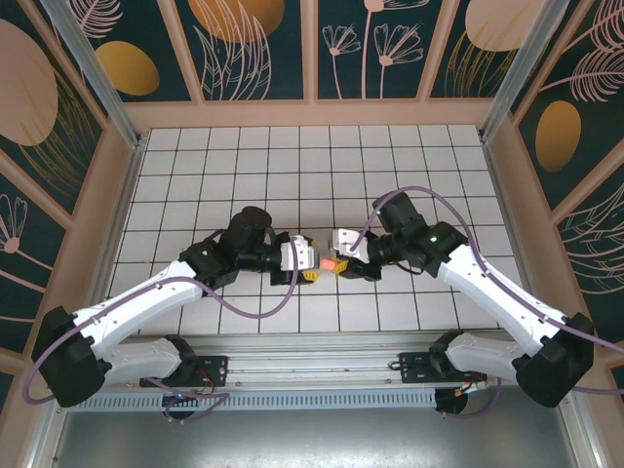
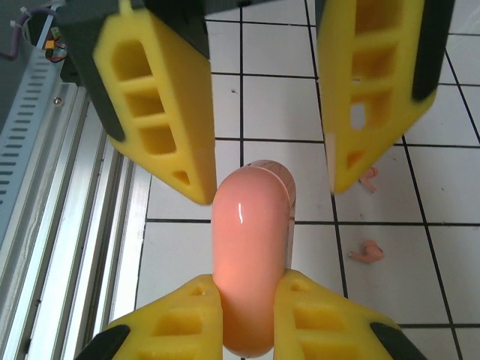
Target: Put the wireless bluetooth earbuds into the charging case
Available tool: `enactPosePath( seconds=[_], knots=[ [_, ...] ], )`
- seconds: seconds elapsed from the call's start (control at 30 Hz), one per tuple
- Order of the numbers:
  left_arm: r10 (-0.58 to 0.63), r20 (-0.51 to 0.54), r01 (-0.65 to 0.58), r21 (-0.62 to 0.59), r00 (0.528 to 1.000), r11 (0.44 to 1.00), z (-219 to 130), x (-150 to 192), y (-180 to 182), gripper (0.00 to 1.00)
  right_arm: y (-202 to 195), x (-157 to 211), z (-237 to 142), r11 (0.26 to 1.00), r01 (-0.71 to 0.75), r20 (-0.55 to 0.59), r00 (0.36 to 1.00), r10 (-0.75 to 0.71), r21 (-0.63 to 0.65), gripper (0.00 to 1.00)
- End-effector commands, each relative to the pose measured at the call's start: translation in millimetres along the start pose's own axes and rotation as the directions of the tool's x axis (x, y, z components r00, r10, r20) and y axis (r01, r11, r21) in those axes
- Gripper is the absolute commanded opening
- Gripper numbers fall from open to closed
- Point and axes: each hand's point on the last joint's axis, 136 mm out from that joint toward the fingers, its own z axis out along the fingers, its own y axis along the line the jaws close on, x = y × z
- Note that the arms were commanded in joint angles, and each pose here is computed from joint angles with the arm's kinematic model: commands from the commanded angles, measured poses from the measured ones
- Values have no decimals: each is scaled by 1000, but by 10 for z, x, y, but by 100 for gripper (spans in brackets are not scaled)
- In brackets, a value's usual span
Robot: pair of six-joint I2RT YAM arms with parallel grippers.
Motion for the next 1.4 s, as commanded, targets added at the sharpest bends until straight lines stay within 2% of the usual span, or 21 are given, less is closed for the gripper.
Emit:
enactPosePath(
  seconds=[0.0, 0.47, 0.57, 0.7, 0.87, 0.97, 1.07, 1.37],
  knots=[
    [29, 2, -29, 62, 1000, 998, -3, -33, -93, 46, -5, -174, -32, 996, 92, 43, 995, -92, -5, 11],
    [11, 37, -14, 74, 999, 997, 6, -97, -105, 20, 22, -298, -59, 990, 141, 103, 985, -142, 14, 13],
    [4, 52, -7, 70, 999, 998, -1, -121, -101, 14, 24, -319, -93, 989, 134, 136, 981, -141, 57, 19],
    [-27, 108, 21, 51, 994, 998, -23, -166, -115, 13, 3, -319, -252, 982, 88, 207, 971, -121, 164, 32],
    [-97, 241, 88, 46, 966, 995, -78, -291, -160, 13, 97, -375, -578, 970, 7, 390, 915, -104, 242, 43],
    [-130, 306, 116, 64, 943, 991, -108, -379, -182, 13, 178, -411, -649, 978, -30, 473, 878, -73, 207, 45],
    [-151, 342, 129, 85, 928, 988, -120, -432, -201, 13, 238, -445, -638, 987, -40, 509, 860, -45, 155, 46],
    [-158, 373, 124, 114, 914, 986, -133, -525, -205, 13, 250, -524, -578, 998, -31, 533, 846, -5, 58, 47]
  ],
)
